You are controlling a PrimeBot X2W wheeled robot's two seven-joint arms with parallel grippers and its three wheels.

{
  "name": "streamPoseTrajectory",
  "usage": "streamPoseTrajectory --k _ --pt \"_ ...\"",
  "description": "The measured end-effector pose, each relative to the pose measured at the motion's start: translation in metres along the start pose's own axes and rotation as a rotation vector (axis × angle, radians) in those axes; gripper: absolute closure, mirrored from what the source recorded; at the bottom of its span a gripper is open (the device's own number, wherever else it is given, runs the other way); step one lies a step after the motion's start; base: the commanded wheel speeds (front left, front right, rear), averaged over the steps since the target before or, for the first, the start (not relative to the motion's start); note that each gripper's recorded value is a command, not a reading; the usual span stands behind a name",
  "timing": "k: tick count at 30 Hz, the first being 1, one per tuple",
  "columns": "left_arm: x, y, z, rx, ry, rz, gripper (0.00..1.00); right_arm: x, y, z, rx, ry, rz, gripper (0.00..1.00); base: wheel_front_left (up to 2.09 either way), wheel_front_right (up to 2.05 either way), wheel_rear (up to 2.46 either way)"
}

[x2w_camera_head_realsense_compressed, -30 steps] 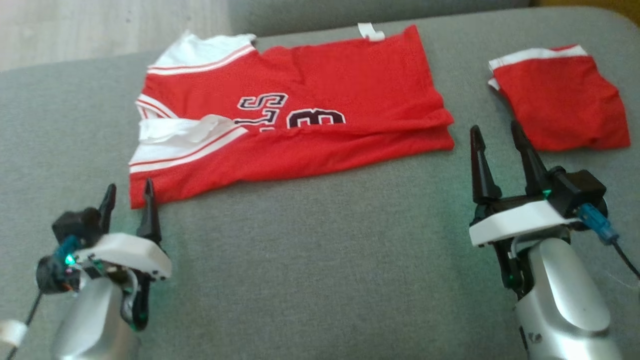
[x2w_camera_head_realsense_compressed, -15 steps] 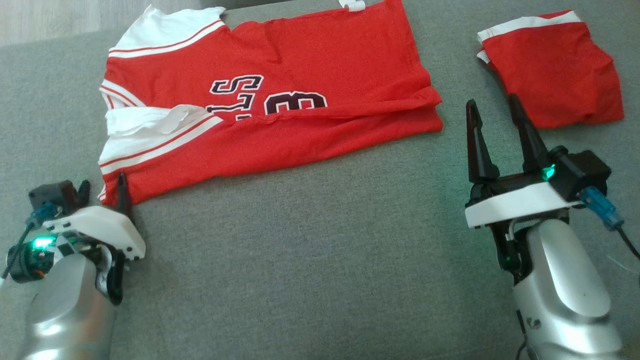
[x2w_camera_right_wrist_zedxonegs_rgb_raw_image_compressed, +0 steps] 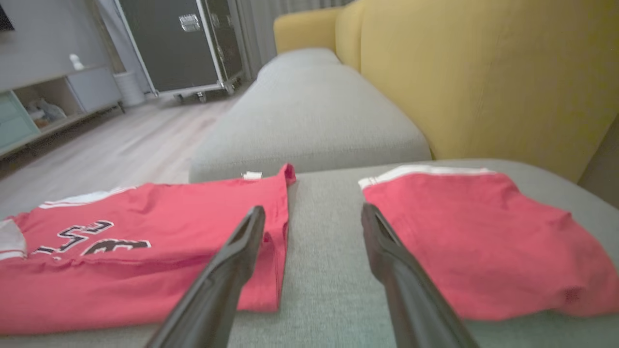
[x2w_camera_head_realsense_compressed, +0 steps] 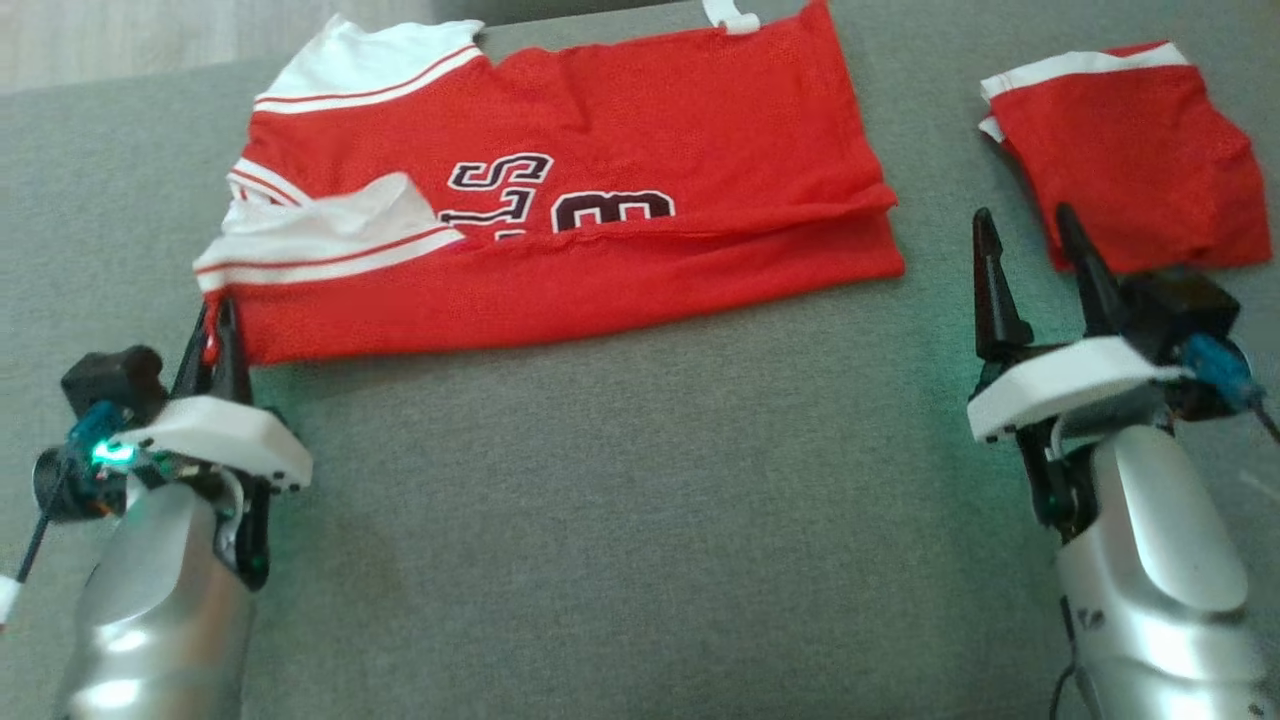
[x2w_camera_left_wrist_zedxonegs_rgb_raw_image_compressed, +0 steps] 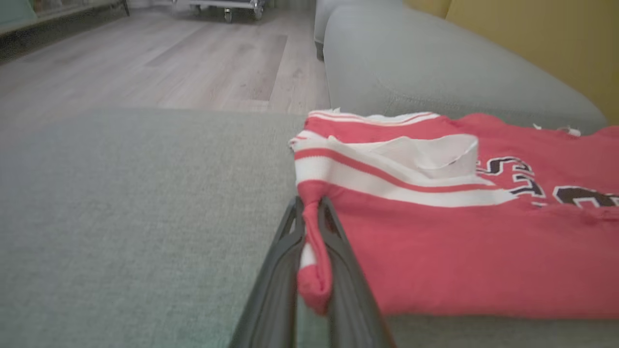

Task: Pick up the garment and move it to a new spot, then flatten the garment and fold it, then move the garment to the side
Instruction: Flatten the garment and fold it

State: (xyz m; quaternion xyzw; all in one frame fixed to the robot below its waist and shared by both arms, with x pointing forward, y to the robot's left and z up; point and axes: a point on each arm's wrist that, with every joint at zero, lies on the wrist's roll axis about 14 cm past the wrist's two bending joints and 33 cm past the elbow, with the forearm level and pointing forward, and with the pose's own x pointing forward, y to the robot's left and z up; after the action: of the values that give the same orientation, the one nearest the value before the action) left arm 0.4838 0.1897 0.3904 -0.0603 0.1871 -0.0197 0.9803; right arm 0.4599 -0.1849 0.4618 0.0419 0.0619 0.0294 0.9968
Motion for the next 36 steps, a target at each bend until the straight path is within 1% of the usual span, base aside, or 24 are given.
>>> streamPoseTrajectory --k 6,12,15,17,20,22,23,24,25,31,36 --pt "-0.005 -0.012 0.033 0.019 -0.131 -0.045 1.0 0.018 0.006 -0.022 0.012 0.181 0.011 0.0 0.0 0.0 0.0" --pt "-0.011 -0.02 0.049 0.045 -0.191 -0.082 1.0 0.024 0.02 -0.064 0.062 0.409 0.038 0.0 0.0 0.0 0.0" --pt "-0.014 -0.024 0.054 0.047 -0.213 -0.097 1.0 0.025 0.027 -0.081 0.047 0.492 0.055 0.0 0.0 0.0 0.0" --pt "-0.015 -0.027 0.056 0.048 -0.222 -0.106 1.0 0.027 0.03 -0.089 0.024 0.542 0.064 0.0 0.0 0.0 0.0" --pt "-0.018 -0.028 0.059 0.059 -0.236 -0.111 1.0 0.034 0.034 -0.091 -0.014 0.568 0.077 0.0 0.0 0.0 0.0" --pt "-0.019 -0.026 0.06 0.063 -0.24 -0.108 1.0 0.039 0.039 -0.091 -0.015 0.583 0.087 0.0 0.0 0.0 0.0" --pt "-0.02 -0.025 0.06 0.066 -0.24 -0.106 1.0 0.041 0.04 -0.092 -0.024 0.594 0.093 0.16 0.0 0.0 0.0" --pt "-0.021 -0.024 0.06 0.067 -0.239 -0.104 1.0 0.042 0.042 -0.091 -0.03 0.599 0.097 0.86 0.0 0.0 0.0" --pt "-0.021 -0.024 0.059 0.068 -0.239 -0.104 1.0 0.043 0.042 -0.091 -0.04 0.602 0.1 1.0 0.0 0.0 0.0" --pt "-0.028 -0.025 0.05 0.072 -0.216 -0.103 1.0 0.039 0.033 -0.081 -0.133 0.573 0.09 1.0 0.0 0.0 0.0" --pt "-0.036 -0.026 0.044 0.082 -0.197 -0.1 1.0 0.034 0.022 -0.059 -0.135 0.513 0.058 1.0 0.0 0.0 0.0"
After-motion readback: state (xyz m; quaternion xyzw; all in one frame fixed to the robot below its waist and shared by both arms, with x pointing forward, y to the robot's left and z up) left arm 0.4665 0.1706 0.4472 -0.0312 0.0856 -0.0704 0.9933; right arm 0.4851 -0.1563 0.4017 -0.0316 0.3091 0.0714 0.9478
